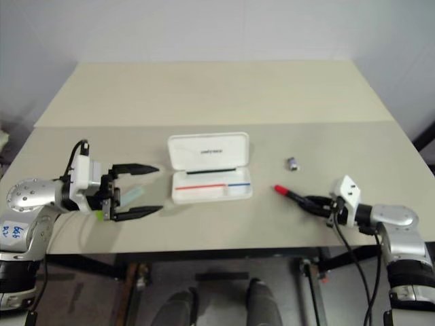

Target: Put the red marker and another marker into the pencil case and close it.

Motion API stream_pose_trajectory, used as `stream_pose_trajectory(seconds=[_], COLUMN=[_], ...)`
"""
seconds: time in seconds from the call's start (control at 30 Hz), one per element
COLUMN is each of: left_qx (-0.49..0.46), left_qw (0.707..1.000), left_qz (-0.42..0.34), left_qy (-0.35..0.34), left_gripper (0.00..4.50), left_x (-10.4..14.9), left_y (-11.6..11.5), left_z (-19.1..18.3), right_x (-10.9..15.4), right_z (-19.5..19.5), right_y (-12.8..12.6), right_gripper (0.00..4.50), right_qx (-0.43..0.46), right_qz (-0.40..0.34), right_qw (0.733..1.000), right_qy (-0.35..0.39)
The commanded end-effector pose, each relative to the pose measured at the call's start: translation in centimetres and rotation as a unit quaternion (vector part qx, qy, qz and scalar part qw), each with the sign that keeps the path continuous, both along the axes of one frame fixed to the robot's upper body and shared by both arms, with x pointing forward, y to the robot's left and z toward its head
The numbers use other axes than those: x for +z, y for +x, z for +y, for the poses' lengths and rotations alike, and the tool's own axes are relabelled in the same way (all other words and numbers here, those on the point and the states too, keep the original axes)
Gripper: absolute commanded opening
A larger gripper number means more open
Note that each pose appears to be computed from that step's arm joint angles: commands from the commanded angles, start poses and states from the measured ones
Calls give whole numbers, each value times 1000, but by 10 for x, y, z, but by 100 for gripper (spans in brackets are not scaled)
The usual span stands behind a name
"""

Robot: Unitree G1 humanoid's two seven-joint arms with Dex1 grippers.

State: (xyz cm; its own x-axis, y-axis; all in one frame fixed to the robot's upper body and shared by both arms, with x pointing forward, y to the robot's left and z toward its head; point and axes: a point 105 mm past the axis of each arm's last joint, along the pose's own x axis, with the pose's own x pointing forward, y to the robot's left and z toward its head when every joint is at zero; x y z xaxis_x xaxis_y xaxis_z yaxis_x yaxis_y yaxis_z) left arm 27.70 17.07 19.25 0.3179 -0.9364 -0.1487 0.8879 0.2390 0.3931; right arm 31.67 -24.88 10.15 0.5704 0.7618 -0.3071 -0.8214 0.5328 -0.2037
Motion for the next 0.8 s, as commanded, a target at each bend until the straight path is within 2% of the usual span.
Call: stream_pose_trajectory(seconds=[0.03, 0.2, 0.33, 0.57, 0.8], left_qx=[7, 10, 16, 30, 48], left_qw=[1000, 1000, 1000, 999, 999], left_qz=[-27, -25, -23, -25, -19], left_qy=[-2, -1, 1, 5, 4], left_gripper=[450, 450, 450, 450, 450], left_x=[11, 9, 6, 3, -1], left_y=[1, 3, 4, 6, 0], left_z=[3, 5, 8, 13, 18], right_x=[29, 61, 91, 94, 83], right_z=[20, 42, 80, 138, 168], right_y=[2, 5, 3, 17, 40], right_gripper=[64, 64, 64, 64, 64], right_qx=[45, 83, 156, 226, 240], right_qz=[-57, -113, -151, -169, -189], right_qw=[997, 990, 976, 959, 951], right_qy=[3, 4, 5, -12, -55])
